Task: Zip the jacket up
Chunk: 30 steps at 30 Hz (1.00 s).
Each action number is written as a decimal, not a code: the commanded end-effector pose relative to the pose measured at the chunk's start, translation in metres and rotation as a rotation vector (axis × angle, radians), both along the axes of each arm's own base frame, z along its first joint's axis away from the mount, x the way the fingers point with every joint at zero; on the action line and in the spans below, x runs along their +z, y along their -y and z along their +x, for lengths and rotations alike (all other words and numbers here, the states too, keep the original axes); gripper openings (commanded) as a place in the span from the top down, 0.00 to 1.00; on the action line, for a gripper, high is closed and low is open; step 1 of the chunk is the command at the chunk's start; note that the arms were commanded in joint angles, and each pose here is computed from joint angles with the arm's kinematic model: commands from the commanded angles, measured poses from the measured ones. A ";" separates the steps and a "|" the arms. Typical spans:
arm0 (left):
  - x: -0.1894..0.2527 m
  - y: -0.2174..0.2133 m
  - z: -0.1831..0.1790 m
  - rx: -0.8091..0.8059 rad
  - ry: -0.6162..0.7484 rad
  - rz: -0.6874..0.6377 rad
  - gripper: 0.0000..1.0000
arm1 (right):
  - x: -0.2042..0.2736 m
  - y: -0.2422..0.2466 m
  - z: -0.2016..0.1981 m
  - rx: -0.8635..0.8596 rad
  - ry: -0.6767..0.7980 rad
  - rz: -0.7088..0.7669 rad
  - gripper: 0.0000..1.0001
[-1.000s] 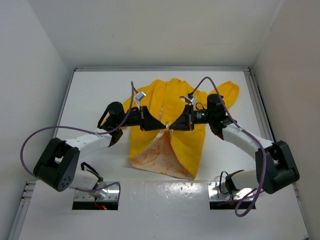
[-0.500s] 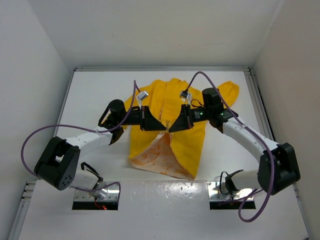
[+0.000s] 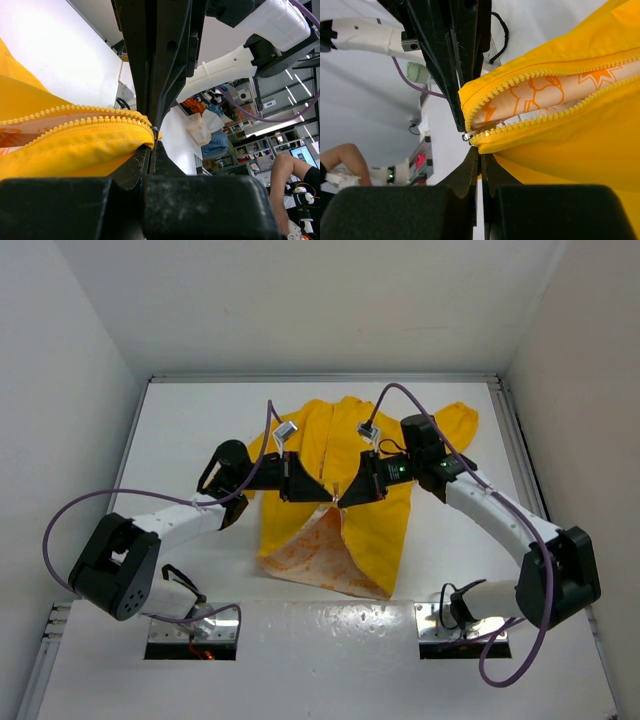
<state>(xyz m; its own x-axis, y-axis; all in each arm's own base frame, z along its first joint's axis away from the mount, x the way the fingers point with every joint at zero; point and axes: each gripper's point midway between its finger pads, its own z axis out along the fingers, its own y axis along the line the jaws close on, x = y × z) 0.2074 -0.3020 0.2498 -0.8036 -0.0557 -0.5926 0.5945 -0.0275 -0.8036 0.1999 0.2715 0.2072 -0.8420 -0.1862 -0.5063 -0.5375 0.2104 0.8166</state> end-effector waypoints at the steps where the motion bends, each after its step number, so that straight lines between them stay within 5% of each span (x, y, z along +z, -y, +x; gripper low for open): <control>1: 0.028 0.003 0.003 0.020 0.114 -0.079 1.00 | 0.012 -0.005 -0.013 0.072 0.083 0.007 1.00; 30: 0.026 -0.002 0.020 0.100 0.058 -0.084 1.00 | -0.003 0.003 -0.057 0.301 0.343 -0.100 1.00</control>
<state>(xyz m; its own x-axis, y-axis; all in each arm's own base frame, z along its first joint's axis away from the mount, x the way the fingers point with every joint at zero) 0.1992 -0.2999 0.2491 -0.8453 -0.0267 -0.5336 0.5342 -0.0557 -0.8435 0.1758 0.2724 0.2033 -0.5249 -0.3990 -0.7518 -0.8449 0.1378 0.5168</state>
